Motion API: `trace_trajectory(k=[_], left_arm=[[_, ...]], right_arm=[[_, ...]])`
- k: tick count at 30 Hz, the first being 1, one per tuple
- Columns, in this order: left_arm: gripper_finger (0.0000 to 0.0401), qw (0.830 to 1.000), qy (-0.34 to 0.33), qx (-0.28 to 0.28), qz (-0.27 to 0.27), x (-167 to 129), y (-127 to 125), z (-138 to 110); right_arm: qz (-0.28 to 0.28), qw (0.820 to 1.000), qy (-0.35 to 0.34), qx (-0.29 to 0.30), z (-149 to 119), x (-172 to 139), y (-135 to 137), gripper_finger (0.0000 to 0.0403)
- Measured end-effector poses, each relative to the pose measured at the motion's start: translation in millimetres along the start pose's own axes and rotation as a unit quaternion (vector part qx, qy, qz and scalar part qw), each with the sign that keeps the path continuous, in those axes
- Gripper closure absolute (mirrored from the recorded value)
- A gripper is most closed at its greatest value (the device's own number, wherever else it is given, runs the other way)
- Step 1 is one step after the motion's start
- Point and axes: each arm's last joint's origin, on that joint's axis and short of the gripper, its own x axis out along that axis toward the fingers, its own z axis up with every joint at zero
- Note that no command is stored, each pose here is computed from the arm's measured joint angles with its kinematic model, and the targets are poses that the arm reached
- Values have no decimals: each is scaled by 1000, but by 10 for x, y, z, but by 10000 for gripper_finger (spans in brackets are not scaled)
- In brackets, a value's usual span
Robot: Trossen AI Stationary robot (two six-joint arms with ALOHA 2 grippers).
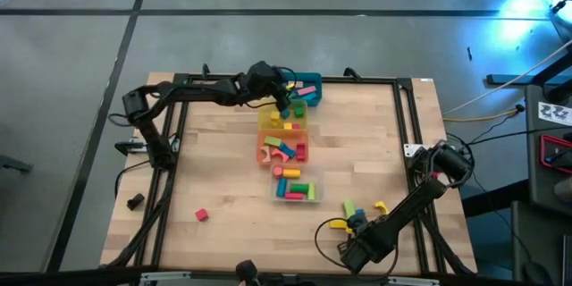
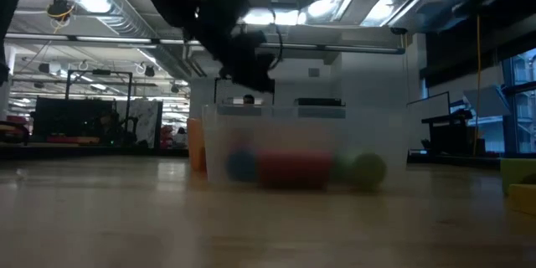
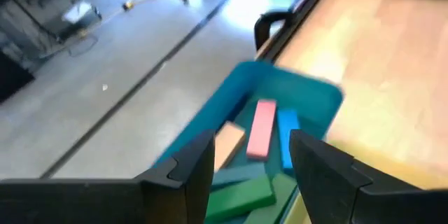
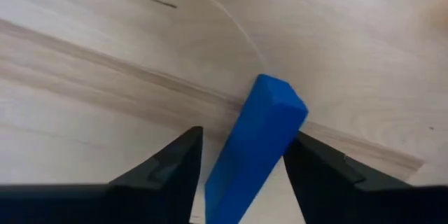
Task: Sort blocks by size
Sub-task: Put the blue rectangular block into the blue bin
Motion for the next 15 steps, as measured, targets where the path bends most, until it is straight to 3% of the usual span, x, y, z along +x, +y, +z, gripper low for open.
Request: trace_trajectory(k=[4, 9, 15], left_arm=[[233, 999, -32, 22, -6, -221, -15, 165], [233, 997, -49, 53, -15, -511, -23, 304], [233, 996, -29, 81, -29, -814, -14, 346]], right_arm=[[6, 1000, -2, -1, 2, 7, 5, 249], [10, 1000, -4, -2, 5, 7, 11, 336], [-1, 1000, -15, -24, 44, -41, 27, 345]])
